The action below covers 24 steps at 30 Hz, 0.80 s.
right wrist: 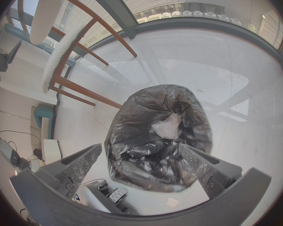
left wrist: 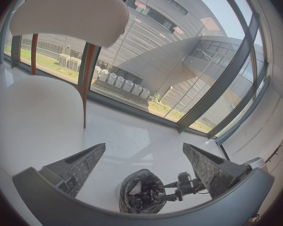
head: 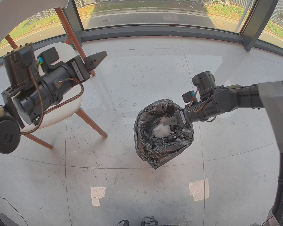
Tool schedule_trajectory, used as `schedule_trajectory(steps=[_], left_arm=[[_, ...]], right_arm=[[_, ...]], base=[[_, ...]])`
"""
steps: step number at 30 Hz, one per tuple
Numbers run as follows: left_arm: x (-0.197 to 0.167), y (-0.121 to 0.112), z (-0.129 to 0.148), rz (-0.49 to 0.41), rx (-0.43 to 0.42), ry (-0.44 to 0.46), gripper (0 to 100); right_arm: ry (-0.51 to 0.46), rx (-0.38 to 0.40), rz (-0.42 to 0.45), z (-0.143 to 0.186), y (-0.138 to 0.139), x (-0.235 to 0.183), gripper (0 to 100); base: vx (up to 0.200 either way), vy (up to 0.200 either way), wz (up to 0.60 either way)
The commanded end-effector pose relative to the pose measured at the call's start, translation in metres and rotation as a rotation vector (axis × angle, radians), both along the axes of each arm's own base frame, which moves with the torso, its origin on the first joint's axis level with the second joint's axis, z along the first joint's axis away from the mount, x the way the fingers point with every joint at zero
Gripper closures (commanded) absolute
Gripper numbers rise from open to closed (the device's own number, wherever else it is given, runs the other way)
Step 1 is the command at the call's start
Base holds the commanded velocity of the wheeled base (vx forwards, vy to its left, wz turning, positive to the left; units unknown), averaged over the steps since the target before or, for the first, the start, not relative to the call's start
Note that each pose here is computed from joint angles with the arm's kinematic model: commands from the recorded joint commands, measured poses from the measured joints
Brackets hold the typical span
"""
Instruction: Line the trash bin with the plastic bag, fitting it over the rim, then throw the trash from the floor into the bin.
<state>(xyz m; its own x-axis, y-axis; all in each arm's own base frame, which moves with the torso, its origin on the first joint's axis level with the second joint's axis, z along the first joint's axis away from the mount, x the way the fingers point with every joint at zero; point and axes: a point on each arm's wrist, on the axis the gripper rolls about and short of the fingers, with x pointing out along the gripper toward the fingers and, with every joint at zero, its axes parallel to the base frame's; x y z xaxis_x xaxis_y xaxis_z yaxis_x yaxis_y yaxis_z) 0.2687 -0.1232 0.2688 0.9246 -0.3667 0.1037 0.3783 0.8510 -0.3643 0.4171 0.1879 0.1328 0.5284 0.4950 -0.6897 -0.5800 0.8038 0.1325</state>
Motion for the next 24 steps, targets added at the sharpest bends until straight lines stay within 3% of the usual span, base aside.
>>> schedule_trajectory(steps=[1, 6, 9, 11, 13, 14, 16, 20, 24], left_arm=[[-0.074, 0.048, 0.031, 0.072, -0.052, -0.203, 0], [-0.102, 0.073, 0.025, 0.152, -0.048, -0.219, 0], [-0.116, 0.087, 0.008, 0.223, -0.026, -0.185, 0], [-0.123, 0.091, -0.002, 0.26, -0.008, -0.156, 0], [-0.138, 0.1, -0.021, 0.358, 0.019, -0.12, 0], [-0.14, 0.101, -0.022, 0.364, 0.019, -0.122, 0], [-0.156, 0.105, -0.035, 0.394, 0.025, -0.102, 0], [-0.179, 0.116, -0.064, 0.48, 0.047, -0.033, 0], [-0.205, 0.122, -0.092, 0.516, 0.064, 0.028, 0]], right_arm=[[-0.124, 0.029, -0.105, 0.104, -0.074, -0.135, 0], [-0.246, 0.048, -0.317, 0.133, -0.11, -0.217, 0], [-0.356, 0.054, -0.458, 0.133, -0.134, -0.271, 0], [-0.396, 0.05, -0.499, 0.129, -0.145, -0.295, 0], [-0.459, 0.051, -0.572, 0.116, -0.163, -0.333, 0], [-0.465, 0.051, -0.582, 0.114, -0.165, -0.337, 0], [-0.516, 0.047, -0.696, 0.096, -0.181, -0.365, 0], [-0.58, 0.043, -0.838, 0.065, -0.192, -0.403, 0], [-0.624, 0.058, -0.865, 0.039, -0.193, -0.424, 0]], base=[[0.0, 0.0, 0.0], [0.0, 0.0, 0.0], [0.0, 0.0, 0.0], [0.0, 0.0, 0.0], [0.0, 0.0, 0.0], [0.0, 0.0, 0.0], [0.0, 0.0, 0.0], [0.0, 0.0, 0.0], [0.0, 0.0, 0.0]])
